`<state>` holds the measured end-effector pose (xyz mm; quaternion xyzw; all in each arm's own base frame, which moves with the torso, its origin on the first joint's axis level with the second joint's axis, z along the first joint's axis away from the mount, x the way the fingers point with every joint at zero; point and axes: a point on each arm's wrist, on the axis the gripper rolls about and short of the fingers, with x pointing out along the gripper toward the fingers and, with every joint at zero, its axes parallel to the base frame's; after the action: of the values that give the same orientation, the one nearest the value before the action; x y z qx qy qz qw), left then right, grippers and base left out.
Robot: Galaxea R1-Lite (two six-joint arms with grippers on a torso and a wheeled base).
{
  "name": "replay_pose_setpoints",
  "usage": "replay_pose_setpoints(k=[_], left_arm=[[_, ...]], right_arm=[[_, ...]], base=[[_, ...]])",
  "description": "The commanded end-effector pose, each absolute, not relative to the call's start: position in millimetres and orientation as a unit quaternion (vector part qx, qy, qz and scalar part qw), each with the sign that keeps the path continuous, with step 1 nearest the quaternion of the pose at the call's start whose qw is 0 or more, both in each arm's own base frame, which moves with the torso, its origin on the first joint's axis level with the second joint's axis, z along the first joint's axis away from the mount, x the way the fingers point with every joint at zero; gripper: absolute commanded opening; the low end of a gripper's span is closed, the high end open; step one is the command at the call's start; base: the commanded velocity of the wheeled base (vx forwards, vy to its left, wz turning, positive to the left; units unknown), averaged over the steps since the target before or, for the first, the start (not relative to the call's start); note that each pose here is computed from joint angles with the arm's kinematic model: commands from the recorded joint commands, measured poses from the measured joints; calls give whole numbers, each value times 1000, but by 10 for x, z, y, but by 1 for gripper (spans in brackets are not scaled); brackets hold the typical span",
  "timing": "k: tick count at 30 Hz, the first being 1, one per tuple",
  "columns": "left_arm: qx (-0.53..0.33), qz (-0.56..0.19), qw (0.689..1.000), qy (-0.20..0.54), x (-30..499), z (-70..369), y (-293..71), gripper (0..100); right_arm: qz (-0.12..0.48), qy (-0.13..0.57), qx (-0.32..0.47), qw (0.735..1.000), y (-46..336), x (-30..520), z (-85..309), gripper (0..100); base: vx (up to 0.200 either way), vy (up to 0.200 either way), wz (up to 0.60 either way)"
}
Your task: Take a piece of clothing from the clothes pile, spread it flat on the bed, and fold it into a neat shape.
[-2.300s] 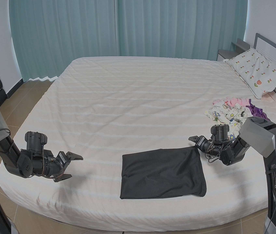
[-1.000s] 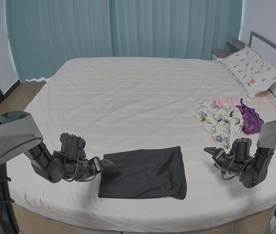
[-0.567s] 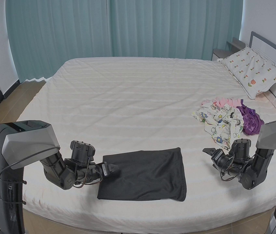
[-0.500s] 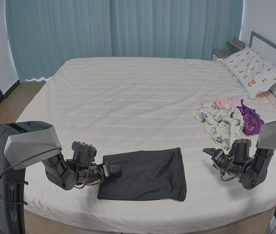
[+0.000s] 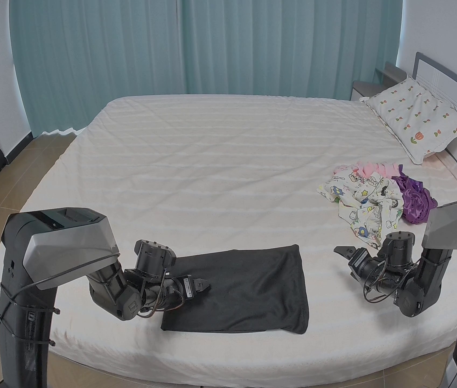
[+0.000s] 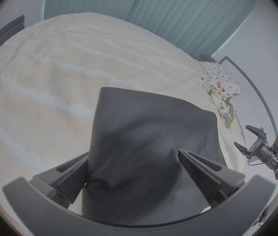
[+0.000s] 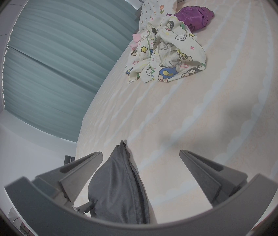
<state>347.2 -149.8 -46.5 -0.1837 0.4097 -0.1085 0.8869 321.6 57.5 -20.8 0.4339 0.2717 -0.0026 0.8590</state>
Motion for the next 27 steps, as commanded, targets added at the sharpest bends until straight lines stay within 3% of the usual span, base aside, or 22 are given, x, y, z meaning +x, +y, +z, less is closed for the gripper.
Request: replay_pose_setpoints(k=[1, 12, 20, 27], left_arm=[[-183, -113, 886, 410, 3454, -459, -1534, 100], [-185, -99, 890, 404, 3432, -371, -1446, 100], [-192, -113, 896, 384, 3291, -26, -1435, 100], [-185, -113, 893, 394, 3298, -120, -1456, 100]], right_arm=[[1, 284, 429, 857, 608, 3186, -258, 100], [68, 317, 354, 877, 1012, 3095, -430, 100], [66, 311, 361, 877, 969, 3089, -475, 100], [66, 302, 369, 877, 951, 3065, -492, 100]], base=[[0, 0, 0], [0, 0, 0], [0, 0, 0], [0, 0, 0]])
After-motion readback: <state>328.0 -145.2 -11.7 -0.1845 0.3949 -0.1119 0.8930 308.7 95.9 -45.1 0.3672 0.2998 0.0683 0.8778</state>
